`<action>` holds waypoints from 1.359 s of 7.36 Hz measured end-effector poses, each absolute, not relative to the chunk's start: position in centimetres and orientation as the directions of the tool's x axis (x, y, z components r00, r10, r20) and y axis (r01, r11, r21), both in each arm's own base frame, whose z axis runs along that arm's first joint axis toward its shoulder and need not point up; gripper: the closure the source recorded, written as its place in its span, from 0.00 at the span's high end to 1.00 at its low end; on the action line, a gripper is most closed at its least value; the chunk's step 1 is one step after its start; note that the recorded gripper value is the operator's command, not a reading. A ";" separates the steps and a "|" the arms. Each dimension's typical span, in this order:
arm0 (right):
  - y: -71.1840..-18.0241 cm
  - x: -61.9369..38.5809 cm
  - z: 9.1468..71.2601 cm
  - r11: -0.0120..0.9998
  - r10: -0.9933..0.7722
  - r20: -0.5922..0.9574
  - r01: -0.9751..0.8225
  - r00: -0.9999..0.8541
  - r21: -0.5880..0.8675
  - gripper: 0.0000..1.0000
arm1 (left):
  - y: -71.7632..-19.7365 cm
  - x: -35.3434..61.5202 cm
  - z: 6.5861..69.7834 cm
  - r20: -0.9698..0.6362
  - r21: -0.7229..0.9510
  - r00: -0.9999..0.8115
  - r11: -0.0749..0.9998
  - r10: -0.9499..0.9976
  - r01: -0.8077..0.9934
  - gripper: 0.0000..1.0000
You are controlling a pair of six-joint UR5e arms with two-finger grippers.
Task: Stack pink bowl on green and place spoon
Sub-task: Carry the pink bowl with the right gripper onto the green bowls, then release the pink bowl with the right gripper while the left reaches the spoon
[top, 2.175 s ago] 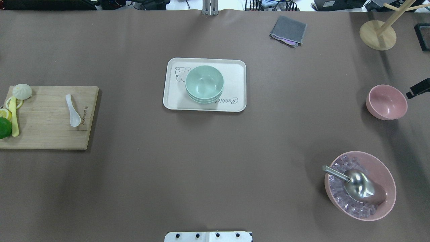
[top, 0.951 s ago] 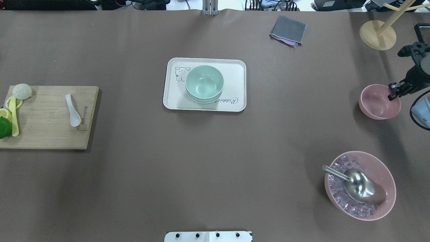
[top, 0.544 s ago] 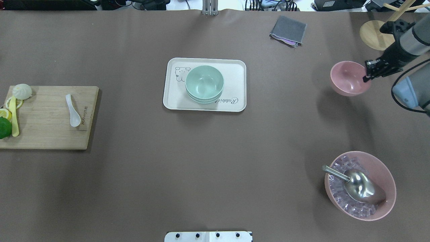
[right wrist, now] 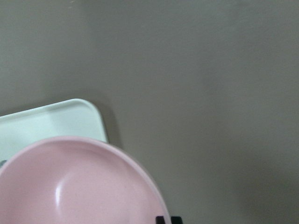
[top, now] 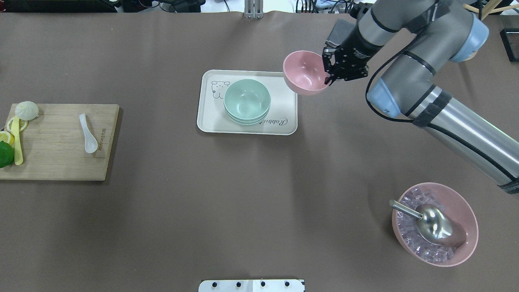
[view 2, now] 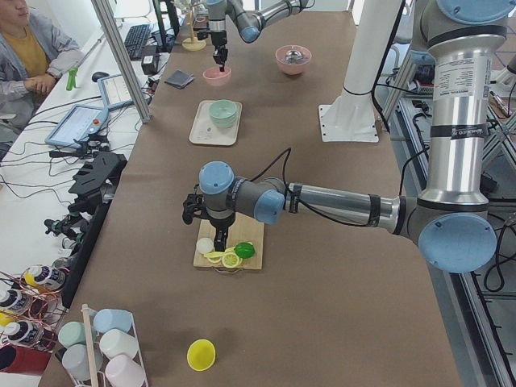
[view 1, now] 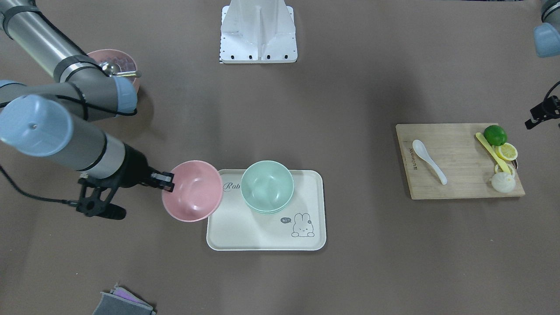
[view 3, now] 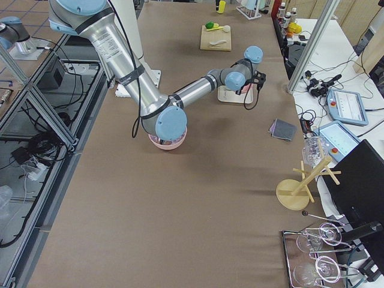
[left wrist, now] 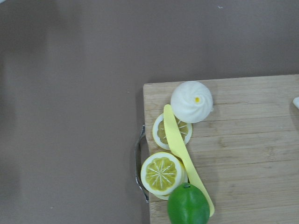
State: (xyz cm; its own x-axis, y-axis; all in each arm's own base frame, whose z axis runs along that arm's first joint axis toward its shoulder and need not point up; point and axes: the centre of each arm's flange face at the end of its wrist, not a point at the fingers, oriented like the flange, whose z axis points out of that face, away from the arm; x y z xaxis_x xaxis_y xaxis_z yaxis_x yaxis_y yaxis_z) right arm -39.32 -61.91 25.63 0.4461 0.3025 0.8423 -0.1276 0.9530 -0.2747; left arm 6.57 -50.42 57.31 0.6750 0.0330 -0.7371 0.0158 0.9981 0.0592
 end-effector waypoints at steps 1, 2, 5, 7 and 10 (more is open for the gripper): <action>-61.0 -41.9 22.0 0.948 0.320 0.844 -0.150 0.430 -0.282 0.00 | -51.3 10.3 55.5 -0.735 0.018 0.678 0.999 -0.015 0.041 0.97; -60.0 -44.2 19.8 0.945 0.325 0.845 -0.173 0.425 -0.276 0.00 | -51.9 13.0 53.8 -0.738 -0.017 0.672 0.998 -0.057 0.067 0.97; -57.1 -49.9 18.7 0.950 0.304 0.837 -0.211 0.454 -0.230 0.00 | -52.1 16.3 51.5 -0.747 -0.049 0.659 0.996 -0.089 0.080 0.97; -56.2 -51.4 19.0 0.952 0.296 0.833 -0.215 0.467 -0.218 0.00 | -51.6 18.7 51.4 -0.742 -0.106 0.656 0.991 -0.136 0.086 0.97; -55.9 -51.8 19.4 0.952 0.297 0.830 -0.214 0.472 -0.219 0.60 | -50.6 24.2 51.9 -0.714 -0.219 0.664 0.972 -0.222 0.090 0.96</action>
